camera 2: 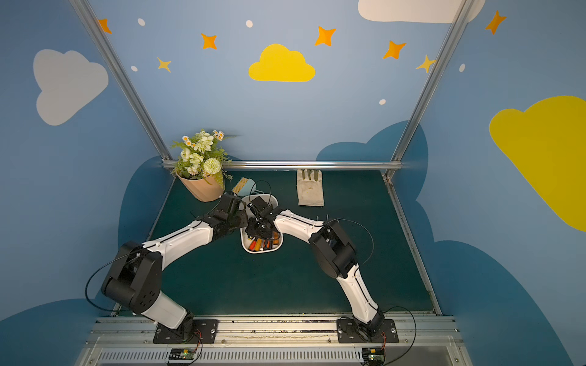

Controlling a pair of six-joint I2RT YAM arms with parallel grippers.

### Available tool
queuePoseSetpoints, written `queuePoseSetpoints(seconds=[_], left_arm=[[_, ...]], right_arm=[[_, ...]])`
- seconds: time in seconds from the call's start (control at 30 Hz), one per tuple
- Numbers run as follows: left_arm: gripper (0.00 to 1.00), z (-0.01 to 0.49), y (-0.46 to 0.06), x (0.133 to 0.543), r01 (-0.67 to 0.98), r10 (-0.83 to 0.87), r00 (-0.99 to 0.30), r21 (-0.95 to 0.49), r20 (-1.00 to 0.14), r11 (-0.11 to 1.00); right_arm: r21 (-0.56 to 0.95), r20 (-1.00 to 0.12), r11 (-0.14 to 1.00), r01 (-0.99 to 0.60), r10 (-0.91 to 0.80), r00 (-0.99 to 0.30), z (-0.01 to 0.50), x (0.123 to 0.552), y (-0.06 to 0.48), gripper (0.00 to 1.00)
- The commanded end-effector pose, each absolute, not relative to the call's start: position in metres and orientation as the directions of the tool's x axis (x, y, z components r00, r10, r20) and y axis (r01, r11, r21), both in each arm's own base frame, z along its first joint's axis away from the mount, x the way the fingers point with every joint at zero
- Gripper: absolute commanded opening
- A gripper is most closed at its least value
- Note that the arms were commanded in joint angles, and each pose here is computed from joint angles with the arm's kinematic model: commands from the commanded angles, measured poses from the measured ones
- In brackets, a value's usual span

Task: Take out the screwdriver from the storage box
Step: Pick up the screwdriver from the storage box.

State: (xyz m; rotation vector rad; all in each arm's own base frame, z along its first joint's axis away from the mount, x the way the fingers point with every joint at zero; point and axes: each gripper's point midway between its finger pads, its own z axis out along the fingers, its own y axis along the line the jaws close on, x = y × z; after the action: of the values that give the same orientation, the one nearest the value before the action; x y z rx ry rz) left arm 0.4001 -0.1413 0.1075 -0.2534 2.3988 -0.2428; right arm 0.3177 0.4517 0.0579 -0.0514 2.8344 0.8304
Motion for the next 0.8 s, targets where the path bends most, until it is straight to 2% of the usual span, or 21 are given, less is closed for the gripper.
queuePoseSetpoints(seconds=[0.0,0.1,0.23,0.4,0.6,0.77], left_arm=[[0.02,0.152,-0.154,0.416,-0.074,-0.3,-0.652,-0.335,-0.697,0.939],[0.02,0.152,-0.154,0.416,-0.074,-0.301,-0.651,-0.336,-0.697,0.939],[0.02,0.154,-0.154,0.417,-0.075,-0.3,-0.648,-0.334,-0.7,0.94],[0.02,0.154,-0.149,0.418,-0.086,-0.302,-0.642,-0.325,-0.705,0.942],[0.02,0.152,-0.143,0.419,-0.11,-0.319,-0.642,-0.329,-0.697,0.938],[0.02,0.151,-0.142,0.419,-0.116,-0.325,-0.644,-0.331,-0.692,0.936]], right_arm=[[0.425,-0.128,0.905,-0.018,0.04,-0.991,0.021,0.306,0.428,0.35],[0.425,-0.123,0.905,-0.022,0.033,-0.992,0.019,0.306,0.429,0.32],[0.46,-0.123,0.887,-0.044,0.015,-0.992,0.026,0.305,0.434,0.15],[0.545,-0.191,0.828,-0.127,-0.025,-0.981,0.054,0.307,0.441,0.01],[0.597,-0.294,0.765,-0.24,-0.07,-0.953,0.103,0.309,0.444,0.0],[0.645,-0.331,0.72,-0.257,-0.041,-0.943,0.133,0.305,0.442,0.0]])
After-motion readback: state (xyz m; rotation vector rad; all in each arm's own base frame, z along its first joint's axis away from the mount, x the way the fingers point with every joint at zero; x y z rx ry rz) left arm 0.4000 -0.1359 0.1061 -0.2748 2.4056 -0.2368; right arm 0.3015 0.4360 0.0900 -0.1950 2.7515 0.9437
